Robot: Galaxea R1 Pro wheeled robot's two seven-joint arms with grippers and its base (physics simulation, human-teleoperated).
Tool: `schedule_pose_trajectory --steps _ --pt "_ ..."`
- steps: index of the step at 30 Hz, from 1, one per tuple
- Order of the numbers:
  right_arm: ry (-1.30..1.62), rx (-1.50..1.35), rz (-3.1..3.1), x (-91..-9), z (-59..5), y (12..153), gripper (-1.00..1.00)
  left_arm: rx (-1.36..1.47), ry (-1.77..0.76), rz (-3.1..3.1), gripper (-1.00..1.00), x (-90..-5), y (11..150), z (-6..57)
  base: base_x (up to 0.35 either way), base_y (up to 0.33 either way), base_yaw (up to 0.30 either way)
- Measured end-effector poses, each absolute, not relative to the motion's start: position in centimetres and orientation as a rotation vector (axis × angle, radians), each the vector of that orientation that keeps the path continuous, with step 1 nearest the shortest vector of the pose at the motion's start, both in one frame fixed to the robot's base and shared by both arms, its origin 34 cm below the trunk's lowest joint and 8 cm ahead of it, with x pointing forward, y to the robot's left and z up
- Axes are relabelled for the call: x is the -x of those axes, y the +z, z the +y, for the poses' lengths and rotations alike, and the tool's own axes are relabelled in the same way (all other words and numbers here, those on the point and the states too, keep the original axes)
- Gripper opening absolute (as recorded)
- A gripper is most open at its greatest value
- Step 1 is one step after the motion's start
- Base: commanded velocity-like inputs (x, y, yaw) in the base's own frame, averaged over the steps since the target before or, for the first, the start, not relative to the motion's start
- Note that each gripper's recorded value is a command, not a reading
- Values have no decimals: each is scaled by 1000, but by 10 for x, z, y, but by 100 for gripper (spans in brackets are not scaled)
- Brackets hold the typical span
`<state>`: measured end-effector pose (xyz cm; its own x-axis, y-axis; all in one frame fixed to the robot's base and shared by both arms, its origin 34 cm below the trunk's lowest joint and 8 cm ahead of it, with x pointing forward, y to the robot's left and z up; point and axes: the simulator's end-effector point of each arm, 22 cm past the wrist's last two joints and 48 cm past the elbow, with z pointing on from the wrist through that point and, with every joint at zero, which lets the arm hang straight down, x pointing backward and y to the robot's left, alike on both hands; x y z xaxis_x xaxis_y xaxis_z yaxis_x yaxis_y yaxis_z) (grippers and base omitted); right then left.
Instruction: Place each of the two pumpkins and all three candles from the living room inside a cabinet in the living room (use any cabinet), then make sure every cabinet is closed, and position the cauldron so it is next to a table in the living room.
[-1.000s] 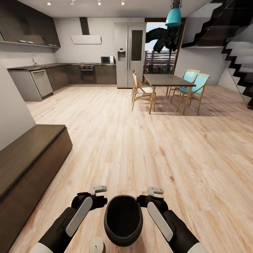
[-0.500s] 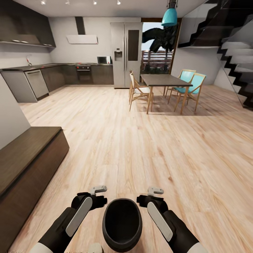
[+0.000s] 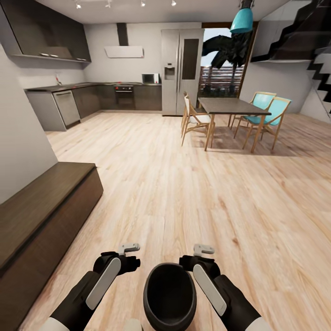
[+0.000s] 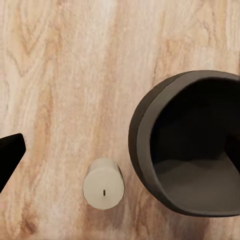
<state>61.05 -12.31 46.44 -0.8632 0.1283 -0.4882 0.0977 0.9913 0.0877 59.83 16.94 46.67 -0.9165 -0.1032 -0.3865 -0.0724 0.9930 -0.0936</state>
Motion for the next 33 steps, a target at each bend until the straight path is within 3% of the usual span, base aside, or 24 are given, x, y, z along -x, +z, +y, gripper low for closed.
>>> schedule_pose_trajectory --steps 33 --pt "80 -166 2616 -603 -123 425 100 100 -122 2707 100 -588 422 146 2 -26 4"
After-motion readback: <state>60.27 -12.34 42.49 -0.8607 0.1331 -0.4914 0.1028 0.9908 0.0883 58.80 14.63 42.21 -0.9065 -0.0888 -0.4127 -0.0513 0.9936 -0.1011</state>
